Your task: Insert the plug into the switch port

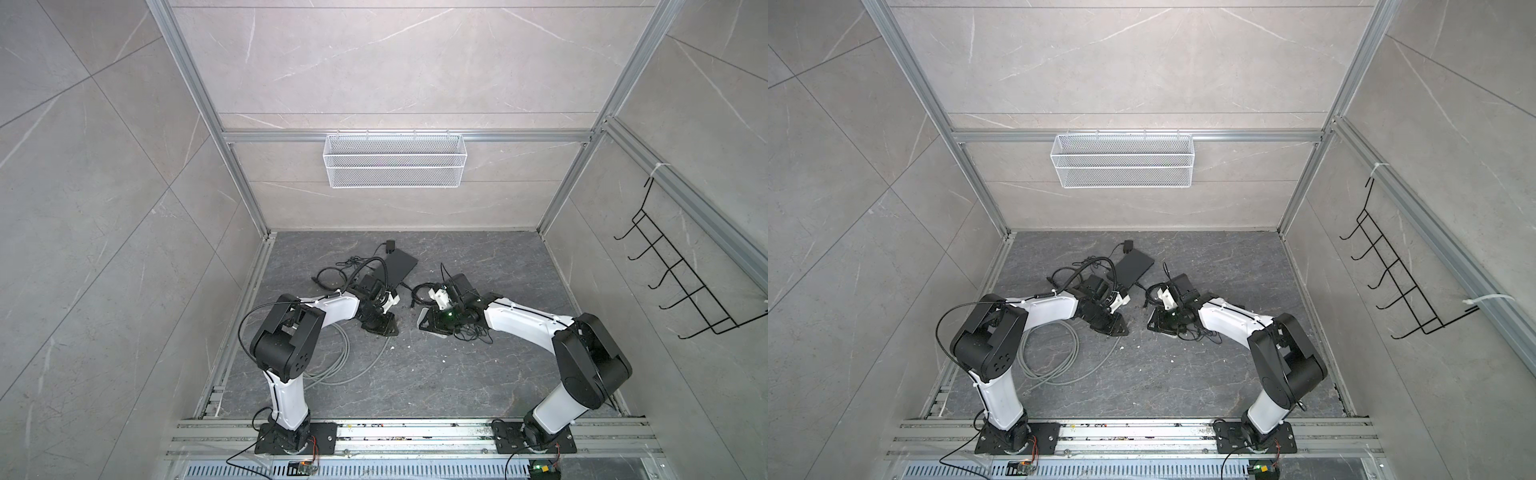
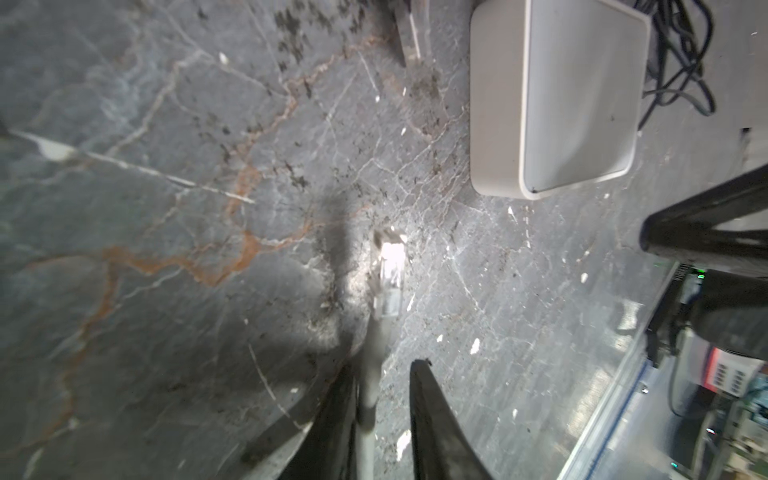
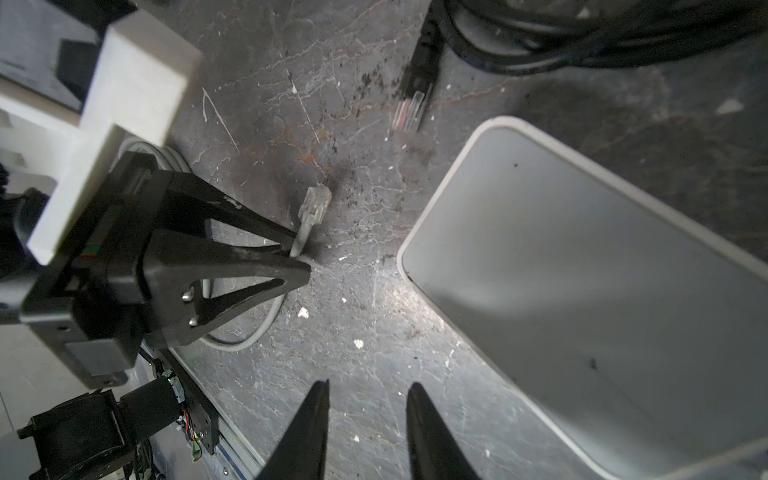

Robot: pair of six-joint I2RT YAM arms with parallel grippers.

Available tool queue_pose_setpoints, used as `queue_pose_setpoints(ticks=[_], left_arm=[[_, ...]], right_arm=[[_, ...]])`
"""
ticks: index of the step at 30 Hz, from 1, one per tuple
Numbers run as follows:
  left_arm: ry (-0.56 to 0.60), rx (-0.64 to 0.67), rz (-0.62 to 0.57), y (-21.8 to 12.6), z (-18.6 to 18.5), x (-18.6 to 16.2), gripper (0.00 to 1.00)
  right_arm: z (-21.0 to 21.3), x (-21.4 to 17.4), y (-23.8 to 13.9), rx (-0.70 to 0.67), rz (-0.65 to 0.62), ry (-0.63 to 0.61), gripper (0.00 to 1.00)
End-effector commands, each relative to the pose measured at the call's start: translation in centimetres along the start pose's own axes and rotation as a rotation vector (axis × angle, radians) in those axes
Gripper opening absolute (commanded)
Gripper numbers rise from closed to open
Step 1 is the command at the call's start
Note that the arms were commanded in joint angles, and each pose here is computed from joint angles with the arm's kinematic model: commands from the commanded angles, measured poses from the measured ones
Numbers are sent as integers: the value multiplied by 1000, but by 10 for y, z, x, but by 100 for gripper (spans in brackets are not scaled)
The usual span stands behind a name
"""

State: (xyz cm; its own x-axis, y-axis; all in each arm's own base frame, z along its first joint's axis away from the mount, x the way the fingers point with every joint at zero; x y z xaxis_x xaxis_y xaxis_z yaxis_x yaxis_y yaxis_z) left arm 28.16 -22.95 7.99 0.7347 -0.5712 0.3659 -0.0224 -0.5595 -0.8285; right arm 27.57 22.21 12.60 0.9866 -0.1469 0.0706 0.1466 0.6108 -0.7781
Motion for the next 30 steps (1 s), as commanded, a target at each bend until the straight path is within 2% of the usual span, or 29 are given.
queue_pose_setpoints(ticks=[1,6,9,15,19,25,27,30], left_arm=[[9,83,72,14,10,-9,22],[41,109,80,16,11,-4,6],[83,66,49,9,3,12,0],[221,-188,-62,-20,-33,35,0],[315,-330,-57,-29,-48,36,0],[275,-442,-35,-22,-52,35,0],[289,-458,-34,-18,-53,30,0],[274,-460,-11,-11,-51,21,0]], right_arm=[[7,5,-1,9,-20,0,35],[8,5,-3,15,-32,-5,35],[12,9,-6,26,-61,-29,35],[26,17,-16,86,-135,-103,36],[18,15,-14,141,-197,-148,37],[-14,24,-29,263,-247,-98,37],[-25,26,-33,270,-262,-95,38],[-25,21,-35,361,-271,-122,38]])
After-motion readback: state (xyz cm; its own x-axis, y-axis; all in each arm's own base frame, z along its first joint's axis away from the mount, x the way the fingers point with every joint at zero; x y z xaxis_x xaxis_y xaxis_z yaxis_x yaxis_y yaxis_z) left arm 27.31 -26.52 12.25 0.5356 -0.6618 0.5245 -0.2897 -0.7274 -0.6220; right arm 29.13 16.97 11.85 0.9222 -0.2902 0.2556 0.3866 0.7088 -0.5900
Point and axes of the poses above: each gripper's point midway between its finger pads, its own y axis out along the fingers, its own z axis along the line the jaws close on, x = y × z, the point moved 7 cm from there along -y, back along the fingers, and after that the axes turned 13 degrees about y, right-handed, at the moved point
